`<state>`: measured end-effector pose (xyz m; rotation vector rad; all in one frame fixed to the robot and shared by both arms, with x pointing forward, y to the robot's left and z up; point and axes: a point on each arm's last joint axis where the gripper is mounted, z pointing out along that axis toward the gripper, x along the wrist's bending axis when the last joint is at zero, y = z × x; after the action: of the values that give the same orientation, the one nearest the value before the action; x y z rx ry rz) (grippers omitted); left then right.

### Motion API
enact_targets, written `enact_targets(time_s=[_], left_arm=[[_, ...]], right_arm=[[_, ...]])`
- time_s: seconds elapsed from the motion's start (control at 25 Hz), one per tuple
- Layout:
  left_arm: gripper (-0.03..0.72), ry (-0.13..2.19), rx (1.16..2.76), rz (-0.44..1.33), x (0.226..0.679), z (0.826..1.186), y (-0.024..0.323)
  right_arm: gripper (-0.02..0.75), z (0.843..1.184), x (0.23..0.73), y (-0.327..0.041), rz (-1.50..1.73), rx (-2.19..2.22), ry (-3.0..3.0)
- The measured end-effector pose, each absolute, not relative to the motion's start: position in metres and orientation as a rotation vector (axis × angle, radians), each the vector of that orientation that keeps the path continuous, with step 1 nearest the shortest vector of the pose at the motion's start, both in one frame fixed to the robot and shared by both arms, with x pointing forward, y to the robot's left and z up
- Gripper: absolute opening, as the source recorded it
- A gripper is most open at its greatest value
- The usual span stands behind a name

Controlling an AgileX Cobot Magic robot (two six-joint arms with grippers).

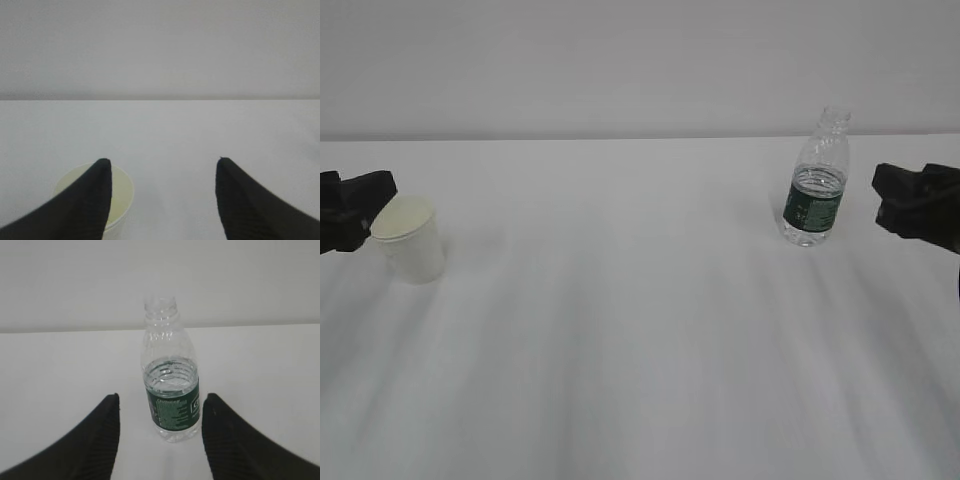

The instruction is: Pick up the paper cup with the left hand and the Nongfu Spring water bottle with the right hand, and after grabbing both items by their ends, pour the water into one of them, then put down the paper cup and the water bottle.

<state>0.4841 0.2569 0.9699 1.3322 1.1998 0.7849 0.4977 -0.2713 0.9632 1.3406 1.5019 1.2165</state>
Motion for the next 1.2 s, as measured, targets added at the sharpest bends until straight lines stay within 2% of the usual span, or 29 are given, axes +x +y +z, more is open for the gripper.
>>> enact_targets(time_s=[0.28, 0.64, 1.2], left_arm=[[0.470, 1.155, 1.357, 0.774, 0.485, 0.968, 0.253], [0.470, 1.148, 1.360, 0.750, 0.493, 0.947, 0.251], [0.471, 1.225, 1.383, 0.860, 0.497, 0.938, 0.260]], right_arm=[[0.401, 0.936, 0.496, -0.269, 1.274, 1.344, 1.476], [0.401, 0.910, 0.503, -0.268, 1.305, 1.349, 1.463], [0.411, 0.879, 0.503, -0.268, 1.183, 1.341, 1.583]])
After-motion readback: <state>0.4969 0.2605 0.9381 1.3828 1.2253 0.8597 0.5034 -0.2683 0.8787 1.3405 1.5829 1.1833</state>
